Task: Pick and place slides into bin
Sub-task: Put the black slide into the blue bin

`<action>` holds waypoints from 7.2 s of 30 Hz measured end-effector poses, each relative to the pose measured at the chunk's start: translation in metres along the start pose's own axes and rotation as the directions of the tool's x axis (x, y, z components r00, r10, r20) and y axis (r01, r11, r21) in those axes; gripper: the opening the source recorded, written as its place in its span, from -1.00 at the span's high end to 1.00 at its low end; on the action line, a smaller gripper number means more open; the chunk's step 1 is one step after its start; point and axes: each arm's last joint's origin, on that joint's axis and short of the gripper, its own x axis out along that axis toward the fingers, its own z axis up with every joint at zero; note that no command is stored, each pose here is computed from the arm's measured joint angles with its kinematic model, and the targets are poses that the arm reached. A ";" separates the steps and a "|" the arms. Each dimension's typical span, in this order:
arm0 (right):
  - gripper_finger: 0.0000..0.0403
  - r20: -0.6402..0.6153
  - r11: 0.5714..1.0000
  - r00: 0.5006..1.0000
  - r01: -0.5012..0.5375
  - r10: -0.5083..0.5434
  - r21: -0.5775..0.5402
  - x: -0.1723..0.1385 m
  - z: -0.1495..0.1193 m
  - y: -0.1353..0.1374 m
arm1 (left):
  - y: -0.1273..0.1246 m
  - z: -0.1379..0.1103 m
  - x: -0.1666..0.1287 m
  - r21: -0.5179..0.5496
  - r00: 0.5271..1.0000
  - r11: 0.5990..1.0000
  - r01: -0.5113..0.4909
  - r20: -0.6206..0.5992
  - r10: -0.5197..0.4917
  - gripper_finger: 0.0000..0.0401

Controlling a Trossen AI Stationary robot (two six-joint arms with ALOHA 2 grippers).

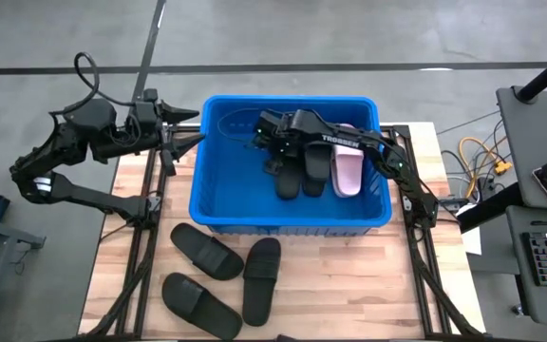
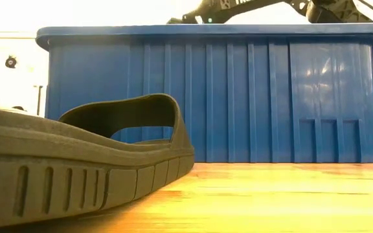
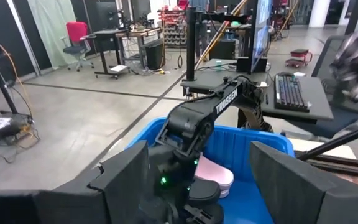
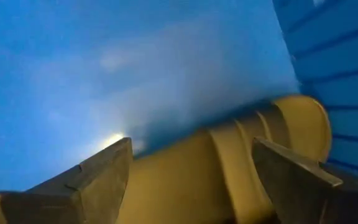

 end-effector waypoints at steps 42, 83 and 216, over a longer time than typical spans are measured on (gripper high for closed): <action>-0.31 0.901 0.982 0.392 -0.104 0.186 -0.158 -0.254 -0.011 0.249 | 0.011 -0.010 -0.055 -0.008 0.985 0.989 0.148 0.085 -0.147 -0.31; -0.07 0.112 0.933 0.993 -0.001 0.044 -0.360 -0.017 -0.105 0.374 | 0.016 -0.025 -0.073 -0.093 0.980 0.983 0.161 0.131 -0.148 -0.31; 0.94 0.112 0.876 0.970 0.241 -0.214 -0.418 0.003 -0.057 -0.044 | 0.012 -0.016 -0.033 -0.210 0.967 0.977 -0.032 0.240 0.083 -0.31</action>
